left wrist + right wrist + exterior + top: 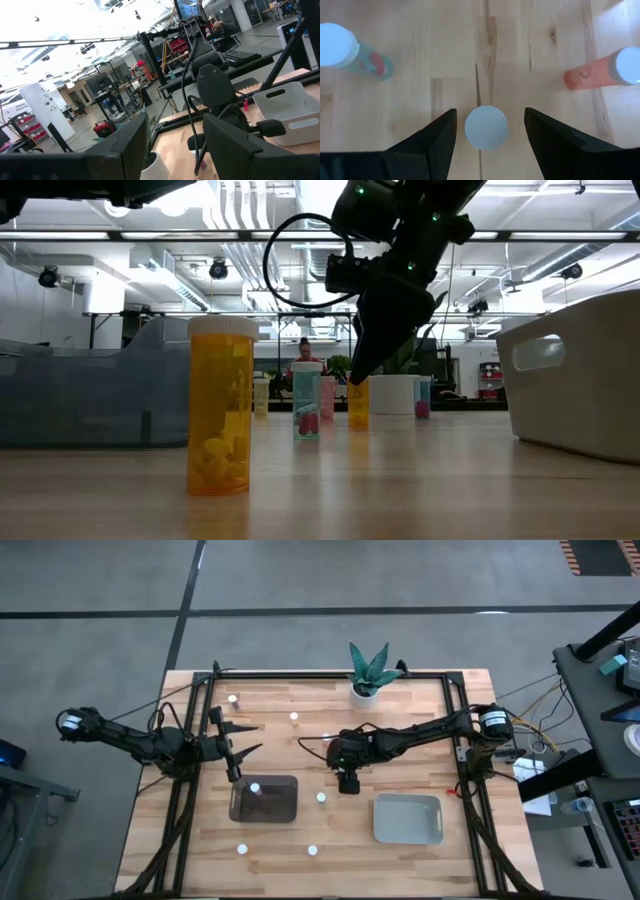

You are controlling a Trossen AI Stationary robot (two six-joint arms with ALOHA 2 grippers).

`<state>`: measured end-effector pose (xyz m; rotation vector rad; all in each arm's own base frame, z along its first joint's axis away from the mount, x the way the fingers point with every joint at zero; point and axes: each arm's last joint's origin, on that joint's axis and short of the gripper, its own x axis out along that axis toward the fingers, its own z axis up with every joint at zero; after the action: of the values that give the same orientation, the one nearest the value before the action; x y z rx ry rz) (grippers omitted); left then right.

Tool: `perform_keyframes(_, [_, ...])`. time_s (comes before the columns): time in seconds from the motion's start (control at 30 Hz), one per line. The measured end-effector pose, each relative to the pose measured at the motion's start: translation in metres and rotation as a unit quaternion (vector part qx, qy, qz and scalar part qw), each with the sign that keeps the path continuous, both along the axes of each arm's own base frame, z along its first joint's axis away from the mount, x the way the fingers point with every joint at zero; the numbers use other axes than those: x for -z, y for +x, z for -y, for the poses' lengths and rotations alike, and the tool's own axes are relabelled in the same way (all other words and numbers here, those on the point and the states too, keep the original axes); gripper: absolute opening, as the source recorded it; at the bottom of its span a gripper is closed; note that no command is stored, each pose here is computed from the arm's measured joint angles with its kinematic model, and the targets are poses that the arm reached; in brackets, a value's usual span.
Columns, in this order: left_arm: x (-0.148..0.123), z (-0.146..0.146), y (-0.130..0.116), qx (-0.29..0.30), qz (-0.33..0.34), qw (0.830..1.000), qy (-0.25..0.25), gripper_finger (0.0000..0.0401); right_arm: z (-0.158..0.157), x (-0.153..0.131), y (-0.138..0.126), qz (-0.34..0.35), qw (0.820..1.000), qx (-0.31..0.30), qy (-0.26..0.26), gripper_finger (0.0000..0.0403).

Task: Pick and place medicine bottles into bin by pill shape (circle, oval)
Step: Put the top orange tablet bottle into the black bin

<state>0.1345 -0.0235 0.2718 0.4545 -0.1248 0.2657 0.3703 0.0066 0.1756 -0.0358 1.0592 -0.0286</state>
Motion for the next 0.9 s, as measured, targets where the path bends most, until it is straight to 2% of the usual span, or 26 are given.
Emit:
perform_keyframes(0.27, [0.0, 0.0, 0.0, -0.001, -0.001, 1.0, 0.001, 0.0176, 0.0, 0.011, -0.004, 0.009, 1.0, 0.004, 0.002, 0.0216])
perform_keyframes(0.7, [0.0, 0.0, 0.0, -0.001, -0.001, 1.0, 0.002, 0.0176, 0.0, 0.014, -0.006, 0.005, 1.0, 0.017, 0.012, 0.0096])
perform_keyframes(0.9, [0.0, 0.0, 0.0, -0.002, -0.001, 1.0, 0.002, 0.0176, -0.001, 0.001, -0.003, 0.03, 0.998, 0.036, 0.041, 0.0098])
